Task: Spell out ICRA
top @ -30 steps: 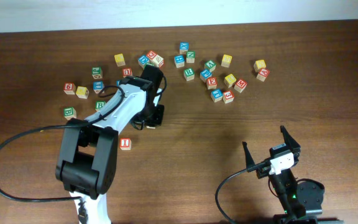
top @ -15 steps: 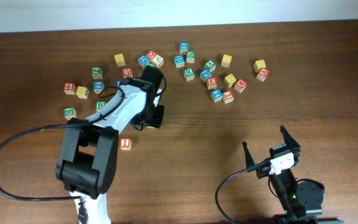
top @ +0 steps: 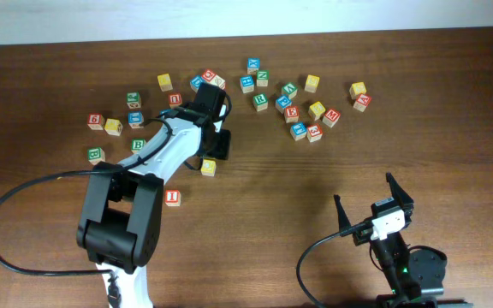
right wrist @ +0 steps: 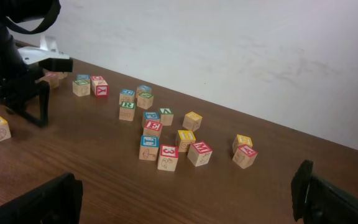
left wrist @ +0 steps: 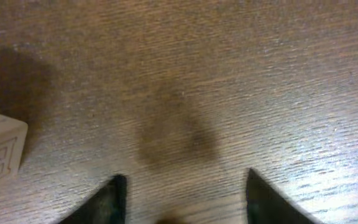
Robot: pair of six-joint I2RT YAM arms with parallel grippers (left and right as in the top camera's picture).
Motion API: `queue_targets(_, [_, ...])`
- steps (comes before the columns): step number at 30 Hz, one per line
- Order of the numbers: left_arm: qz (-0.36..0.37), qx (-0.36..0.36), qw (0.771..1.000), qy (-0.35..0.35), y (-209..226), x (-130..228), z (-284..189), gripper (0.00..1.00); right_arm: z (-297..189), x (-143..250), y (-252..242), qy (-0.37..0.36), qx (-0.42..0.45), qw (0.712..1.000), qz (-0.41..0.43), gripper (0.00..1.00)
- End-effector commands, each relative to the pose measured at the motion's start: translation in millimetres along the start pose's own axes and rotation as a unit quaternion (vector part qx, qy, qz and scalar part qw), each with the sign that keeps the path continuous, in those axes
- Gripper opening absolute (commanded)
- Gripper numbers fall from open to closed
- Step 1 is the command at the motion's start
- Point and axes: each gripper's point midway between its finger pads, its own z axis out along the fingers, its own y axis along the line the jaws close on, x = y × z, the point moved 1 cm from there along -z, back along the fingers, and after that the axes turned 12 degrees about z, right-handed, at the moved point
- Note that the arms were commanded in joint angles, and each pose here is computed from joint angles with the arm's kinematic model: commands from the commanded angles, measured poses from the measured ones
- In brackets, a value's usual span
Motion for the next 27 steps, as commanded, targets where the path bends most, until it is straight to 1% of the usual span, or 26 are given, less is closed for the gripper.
queue_targets(1, [0.0,0.027,1.0,0.009,-10,6,2,0.27,0,2,3,0.002,-0.009,1.0,0.002,0.98])
queue_targets(3, [0.001,0.045,0.999,0.015,-17,9,2,0.21,0,2,3,0.002,-0.009,1.0,0.002,0.98])
queue_targets(5, [0.005,0.044,0.999,0.024,-20,13,1,0.18,0,2,3,0.002,-0.009,1.0,0.002,0.98])
queue_targets(11, [0.008,0.045,0.999,0.029,-23,15,1,0.17,0,2,3,0.002,-0.009,1.0,0.002,0.98])
queue_targets(22, [0.007,0.049,0.994,0.097,-24,47,-3,0.16,0,2,3,0.002,-0.009,1.0,0.002,0.98])
queue_targets(27, [0.007,0.049,0.994,0.1,-24,48,-3,0.17,0,2,3,0.002,-0.009,1.0,0.002,0.98])
